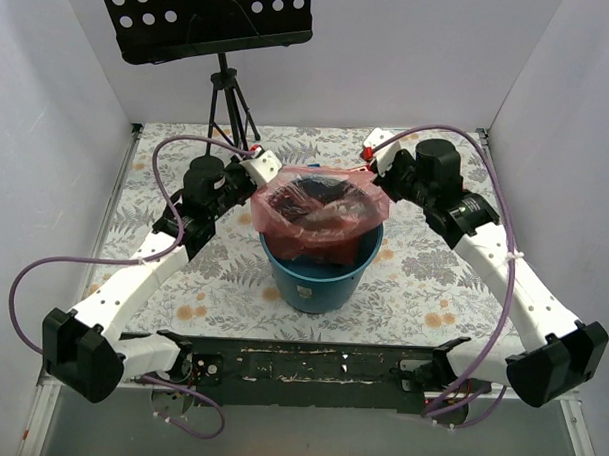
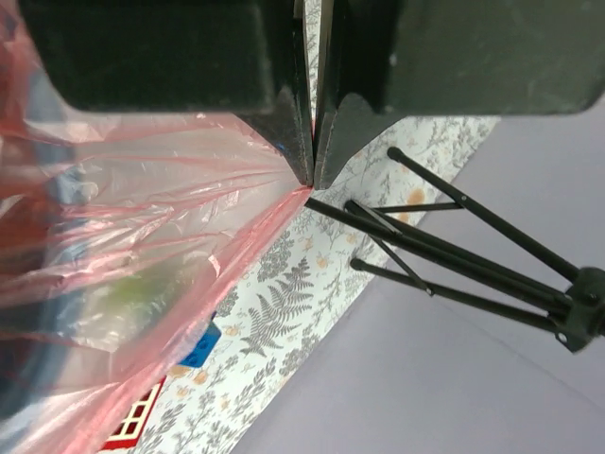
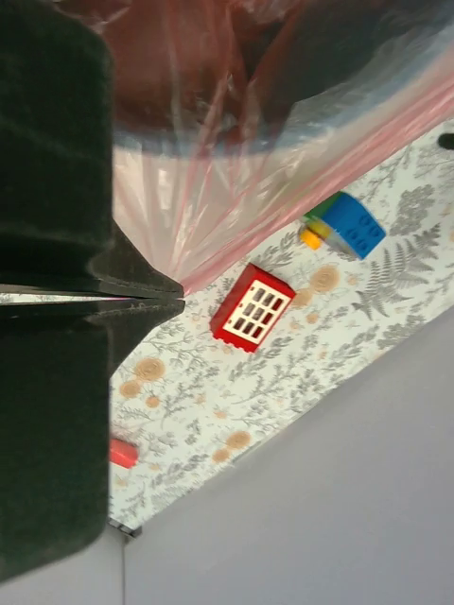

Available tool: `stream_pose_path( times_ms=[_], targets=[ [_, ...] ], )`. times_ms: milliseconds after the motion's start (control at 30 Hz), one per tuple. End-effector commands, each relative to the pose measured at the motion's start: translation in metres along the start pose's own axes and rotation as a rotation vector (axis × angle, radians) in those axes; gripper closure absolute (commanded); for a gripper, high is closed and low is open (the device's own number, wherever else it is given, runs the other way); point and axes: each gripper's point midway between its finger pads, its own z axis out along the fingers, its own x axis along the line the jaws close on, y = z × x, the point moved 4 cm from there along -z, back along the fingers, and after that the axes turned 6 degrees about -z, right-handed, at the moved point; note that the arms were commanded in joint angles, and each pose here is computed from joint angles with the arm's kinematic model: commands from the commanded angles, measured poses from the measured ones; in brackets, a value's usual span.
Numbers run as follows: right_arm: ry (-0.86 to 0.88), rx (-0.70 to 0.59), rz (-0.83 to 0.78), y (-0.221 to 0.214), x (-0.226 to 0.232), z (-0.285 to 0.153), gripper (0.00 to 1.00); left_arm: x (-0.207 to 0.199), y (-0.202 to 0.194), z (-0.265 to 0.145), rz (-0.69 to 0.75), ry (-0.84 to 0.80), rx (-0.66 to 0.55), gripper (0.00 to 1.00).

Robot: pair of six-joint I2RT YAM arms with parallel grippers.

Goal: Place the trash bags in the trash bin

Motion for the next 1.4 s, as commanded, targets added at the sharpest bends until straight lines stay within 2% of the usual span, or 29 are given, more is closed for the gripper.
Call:
stream_pose_path(
  times_ms=[0,267,400,467,700,767,833,867,933,967,1000,1033,1133,1200,1300,1367],
  targets=[
    [0.010,-0.086,0.059,0.013,-0.020,-0.001,0.99,0.019,0.013,0.001,-0.079,0.040,-0.020,1.00],
    [0.165,-0.065,0.096,-0.018,0.026,-0.018,0.99,-0.036,0.002,-0.028,-0.253,-0.273,0.044,1.00],
    [0.204,-0.021,0.135,-0.037,0.046,-0.027,0.99,-0.070,-0.013,-0.049,-0.359,-0.452,0.149,1.00],
    [0.216,-0.003,0.150,-0.045,0.053,-0.028,0.99,-0.080,-0.022,-0.053,-0.410,-0.495,0.203,1.00],
    [0.276,0.002,0.163,-0.055,0.073,-0.042,0.99,-0.099,-0.031,-0.077,-0.463,-0.581,0.254,1.00],
    [0.235,0.029,0.177,-0.058,0.069,-0.049,0.99,-0.101,-0.035,-0.090,-0.450,-0.599,0.302,0.76],
    [0.190,0.058,0.163,-0.055,0.059,-0.060,0.98,-0.100,-0.041,-0.110,-0.409,-0.612,0.363,0.61],
    [0.164,0.071,0.157,-0.052,0.051,-0.068,0.91,-0.098,-0.043,-0.120,-0.393,-0.593,0.379,0.53],
    [0.108,0.061,0.141,-0.042,0.037,-0.082,0.68,-0.089,-0.044,-0.140,-0.339,-0.532,0.373,0.39],
    [0.090,0.046,0.130,-0.036,0.031,-0.089,0.64,-0.084,-0.040,-0.149,-0.303,-0.500,0.336,0.34],
    [0.086,0.030,0.112,-0.029,0.027,-0.095,0.57,-0.079,-0.035,-0.156,-0.272,-0.475,0.304,0.30],
    [0.085,0.015,0.105,-0.022,0.025,-0.100,0.56,-0.073,-0.028,-0.162,-0.246,-0.449,0.270,0.27],
    [0.135,-0.063,0.069,0.006,0.020,-0.114,0.54,-0.061,-0.008,-0.176,-0.214,-0.431,0.240,0.19],
    [0.223,-0.153,-0.001,0.025,0.025,-0.121,0.53,-0.059,0.014,-0.184,-0.177,-0.496,0.173,0.12],
    [0.350,-0.256,-0.092,0.038,0.036,-0.115,0.50,-0.057,0.043,-0.184,-0.144,-0.563,0.058,0.10],
    [0.423,-0.248,-0.106,0.034,0.041,-0.104,0.48,-0.054,0.059,-0.178,-0.130,-0.591,0.007,0.11]
  ],
)
